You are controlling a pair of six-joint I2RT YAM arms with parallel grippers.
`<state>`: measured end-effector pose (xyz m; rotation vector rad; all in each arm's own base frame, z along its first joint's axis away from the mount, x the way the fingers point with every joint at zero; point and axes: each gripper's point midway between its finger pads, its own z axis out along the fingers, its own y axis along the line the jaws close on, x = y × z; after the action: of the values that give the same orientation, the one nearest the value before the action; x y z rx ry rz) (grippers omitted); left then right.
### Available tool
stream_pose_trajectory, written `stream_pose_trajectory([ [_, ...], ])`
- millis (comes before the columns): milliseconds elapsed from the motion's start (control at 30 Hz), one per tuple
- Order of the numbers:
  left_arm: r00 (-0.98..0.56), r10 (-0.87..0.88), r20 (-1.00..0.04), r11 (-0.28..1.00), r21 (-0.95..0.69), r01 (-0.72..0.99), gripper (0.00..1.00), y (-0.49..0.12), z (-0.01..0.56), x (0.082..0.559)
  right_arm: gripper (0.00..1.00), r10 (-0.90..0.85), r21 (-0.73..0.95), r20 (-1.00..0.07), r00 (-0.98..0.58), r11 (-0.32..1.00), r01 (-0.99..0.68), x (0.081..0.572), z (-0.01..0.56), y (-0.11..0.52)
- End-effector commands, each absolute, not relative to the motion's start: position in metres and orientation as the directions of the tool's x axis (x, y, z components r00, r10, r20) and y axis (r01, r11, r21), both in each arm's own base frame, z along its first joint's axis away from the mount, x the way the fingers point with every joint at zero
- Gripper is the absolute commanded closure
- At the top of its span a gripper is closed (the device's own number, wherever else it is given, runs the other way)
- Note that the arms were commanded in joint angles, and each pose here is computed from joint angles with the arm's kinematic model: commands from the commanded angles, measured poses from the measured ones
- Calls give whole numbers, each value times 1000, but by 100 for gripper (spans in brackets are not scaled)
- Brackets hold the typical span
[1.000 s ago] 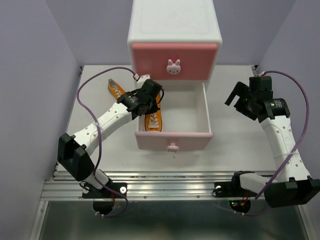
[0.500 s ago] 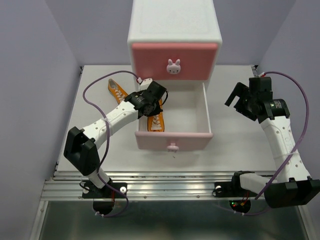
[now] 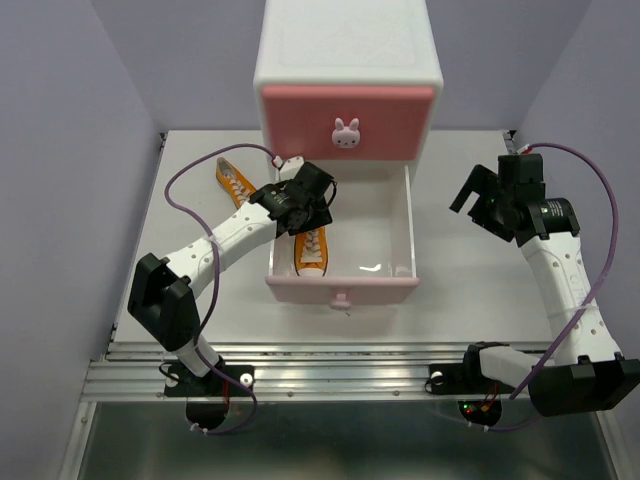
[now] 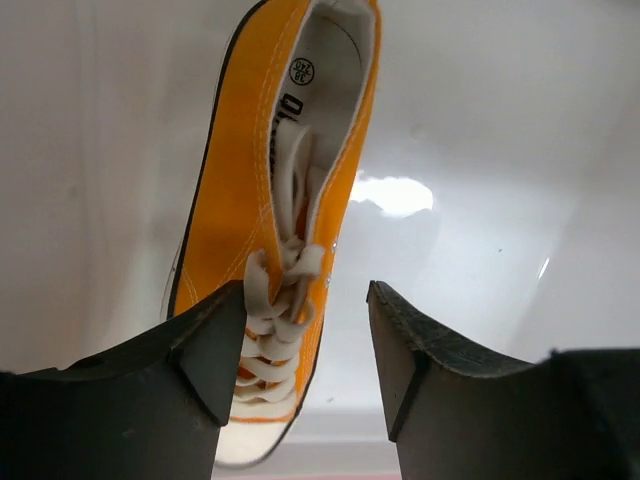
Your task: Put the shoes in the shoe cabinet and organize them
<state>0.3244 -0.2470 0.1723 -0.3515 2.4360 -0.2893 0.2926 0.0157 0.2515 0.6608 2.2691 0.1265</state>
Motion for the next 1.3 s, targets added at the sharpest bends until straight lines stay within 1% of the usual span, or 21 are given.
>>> stream_pose_trajectory([
  [0, -679, -407, -611, 909, -345, -234, 37, -237, 197, 343, 0, 493, 306, -694, -525, 861, 406, 297, 272, 11],
  [100, -668, -418, -615, 903, -363, -230, 35, -238, 208, 345, 0, 492, 310, -696, -523, 863, 400, 297, 274, 12],
  [267, -632, -444, -634, 885, -422, -199, 30, -241, 243, 348, 0, 490, 314, -706, -511, 863, 395, 298, 281, 11],
  [467, -600, -480, -640, 849, -510, -135, 30, -246, 292, 343, 0, 491, 318, -707, -510, 864, 391, 299, 283, 12],
  [600, -567, -511, -646, 825, -553, -114, 28, -235, 319, 330, 0, 485, 311, -718, -500, 865, 394, 298, 286, 9],
  [633, -543, -531, -650, 808, -582, -92, 28, -230, 335, 324, 0, 482, 308, -719, -500, 866, 393, 298, 286, 9],
  [700, -520, -550, -654, 791, -607, -74, 24, -223, 346, 316, 0, 481, 309, -722, -498, 867, 391, 298, 287, 9],
  [733, -488, -581, -652, 766, -640, -56, 24, -214, 363, 306, 0, 477, 303, -726, -495, 869, 392, 298, 288, 8],
  [767, -474, -596, -649, 758, -650, -63, 24, -208, 367, 302, 0, 476, 300, -727, -494, 868, 395, 298, 287, 7],
  [800, -432, -625, -650, 743, -665, -74, 22, -194, 376, 294, 0, 475, 298, -729, -492, 868, 396, 297, 288, 6],
  [867, -411, -645, -644, 739, -663, -121, 15, -177, 372, 284, 0, 473, 295, -730, -493, 869, 398, 296, 287, 6],
  [900, -373, -676, -636, 719, -679, -145, 1, -163, 379, 280, 0, 472, 294, -729, -495, 870, 397, 295, 286, 6],
  [1000, -340, -708, -619, 705, -652, -279, 1, -131, 363, 277, 0, 469, 291, -727, -501, 872, 394, 294, 284, 6],
  [1100, -332, -721, -609, 693, -627, -355, 1, -113, 348, 287, 0, 469, 287, -725, -505, 872, 397, 294, 282, 6],
  [1133, -304, -735, -606, 676, -621, -396, 1, -100, 343, 299, 0, 469, 286, -724, -505, 871, 399, 294, 282, 6],
  [1200, -309, -743, -593, 666, -612, -427, 1, -93, 329, 313, 0, 466, 279, -722, -511, 873, 400, 294, 279, 5],
  [1233, -277, -752, -599, 653, -616, -440, 1, -80, 328, 327, 0, 465, 276, -721, -514, 872, 403, 293, 278, 5],
  [1267, -302, -747, -592, 658, -596, -460, 1, -78, 312, 337, 0, 465, 273, -720, -515, 872, 406, 293, 277, 4],
])
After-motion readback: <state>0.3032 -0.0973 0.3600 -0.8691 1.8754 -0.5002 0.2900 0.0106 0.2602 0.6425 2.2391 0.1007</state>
